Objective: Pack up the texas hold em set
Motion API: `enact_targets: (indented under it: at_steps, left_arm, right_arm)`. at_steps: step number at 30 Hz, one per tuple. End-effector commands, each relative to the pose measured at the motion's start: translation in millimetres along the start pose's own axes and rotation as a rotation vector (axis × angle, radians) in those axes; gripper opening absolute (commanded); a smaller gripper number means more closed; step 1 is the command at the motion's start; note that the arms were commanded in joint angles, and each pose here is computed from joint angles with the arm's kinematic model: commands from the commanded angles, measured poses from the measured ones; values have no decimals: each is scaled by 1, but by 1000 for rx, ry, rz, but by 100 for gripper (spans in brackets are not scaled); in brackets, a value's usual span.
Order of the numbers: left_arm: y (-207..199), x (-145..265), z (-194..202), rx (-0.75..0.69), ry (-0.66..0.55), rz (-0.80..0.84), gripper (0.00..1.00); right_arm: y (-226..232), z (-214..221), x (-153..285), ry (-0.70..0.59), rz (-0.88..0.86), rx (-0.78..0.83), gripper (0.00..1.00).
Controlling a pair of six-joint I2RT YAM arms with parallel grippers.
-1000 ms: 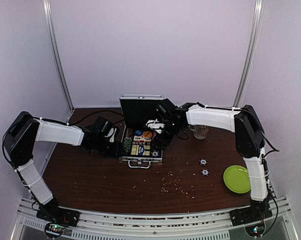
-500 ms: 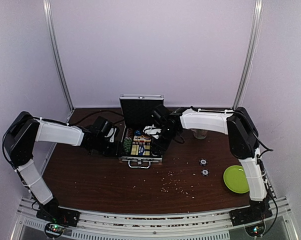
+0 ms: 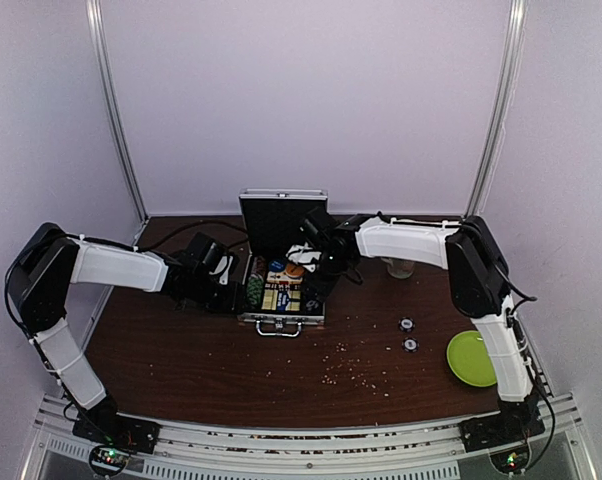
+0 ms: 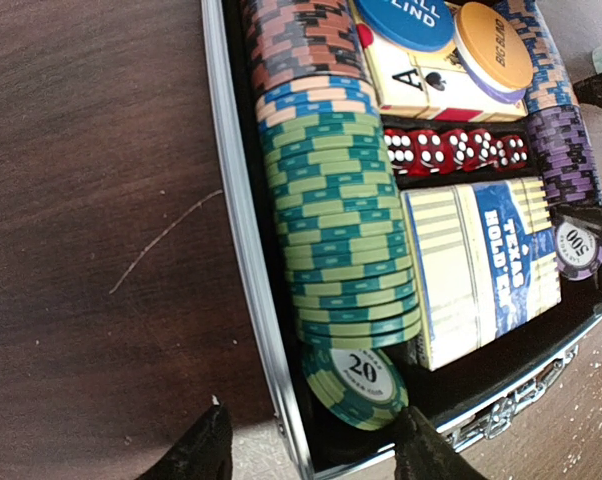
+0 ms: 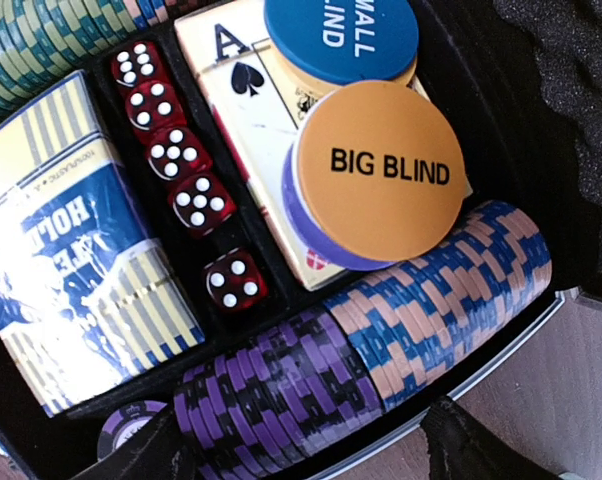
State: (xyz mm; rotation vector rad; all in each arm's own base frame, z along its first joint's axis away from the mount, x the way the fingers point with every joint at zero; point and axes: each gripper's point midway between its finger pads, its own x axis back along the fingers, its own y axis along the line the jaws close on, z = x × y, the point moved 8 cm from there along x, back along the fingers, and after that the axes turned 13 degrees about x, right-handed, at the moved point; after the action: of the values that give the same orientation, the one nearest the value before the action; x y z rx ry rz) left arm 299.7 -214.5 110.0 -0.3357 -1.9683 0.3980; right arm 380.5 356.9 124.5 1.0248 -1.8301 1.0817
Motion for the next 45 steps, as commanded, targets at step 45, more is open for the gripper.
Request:
enact_targets:
  at_steps: [45]
  left_arm:
    - [9, -5, 6, -1, 15, -21, 57]
  right_arm:
    - [-4, 14, 19, 122, 86, 120, 100]
